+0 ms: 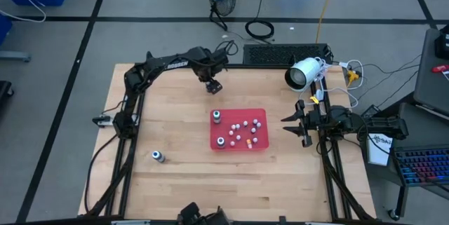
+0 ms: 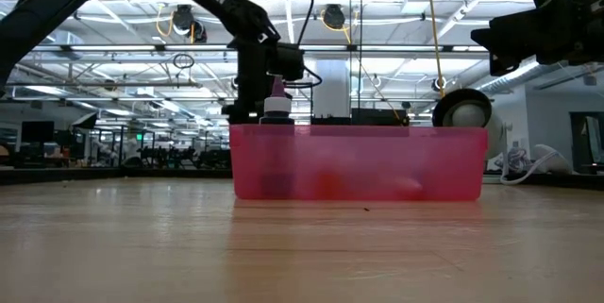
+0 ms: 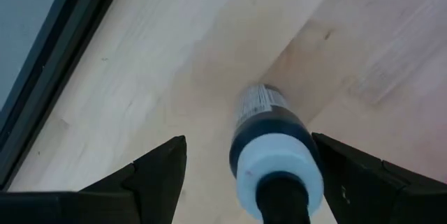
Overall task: Pick & Place food coloring
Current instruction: Put the big black food coloring bottle into the red bin
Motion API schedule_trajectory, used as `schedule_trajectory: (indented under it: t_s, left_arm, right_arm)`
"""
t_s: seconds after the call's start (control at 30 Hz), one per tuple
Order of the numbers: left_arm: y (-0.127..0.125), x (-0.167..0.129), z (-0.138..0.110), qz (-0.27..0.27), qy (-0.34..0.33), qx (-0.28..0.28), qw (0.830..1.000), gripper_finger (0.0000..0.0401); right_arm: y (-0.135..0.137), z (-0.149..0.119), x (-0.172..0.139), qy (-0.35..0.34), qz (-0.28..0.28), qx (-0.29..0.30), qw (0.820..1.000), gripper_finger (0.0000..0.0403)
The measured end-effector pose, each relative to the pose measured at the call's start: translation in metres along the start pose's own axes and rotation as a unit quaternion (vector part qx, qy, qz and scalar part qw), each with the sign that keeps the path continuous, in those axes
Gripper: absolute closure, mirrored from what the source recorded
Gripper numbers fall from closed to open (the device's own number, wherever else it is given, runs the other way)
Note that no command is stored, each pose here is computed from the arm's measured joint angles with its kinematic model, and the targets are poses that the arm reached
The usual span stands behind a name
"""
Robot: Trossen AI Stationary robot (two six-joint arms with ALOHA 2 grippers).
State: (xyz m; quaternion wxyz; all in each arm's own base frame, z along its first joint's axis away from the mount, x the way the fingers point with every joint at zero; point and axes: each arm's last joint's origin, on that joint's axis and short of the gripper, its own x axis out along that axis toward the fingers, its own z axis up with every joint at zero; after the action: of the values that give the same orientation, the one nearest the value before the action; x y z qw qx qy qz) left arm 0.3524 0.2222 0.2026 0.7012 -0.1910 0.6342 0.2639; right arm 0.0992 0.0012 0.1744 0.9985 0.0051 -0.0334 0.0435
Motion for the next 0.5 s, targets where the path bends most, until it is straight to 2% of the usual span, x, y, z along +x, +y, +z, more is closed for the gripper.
schedule_trajectory:
  t_s: [0.5]
  left_arm:
    - [0.0000, 0.0078, -0.0004, 0.008, -0.011, 0.005, 1.000, 0.0105]
  right_arm:
    - [0.0000, 0.0000, 0.0000, 0.000, 0.000, 0.000, 1.000, 0.0277]
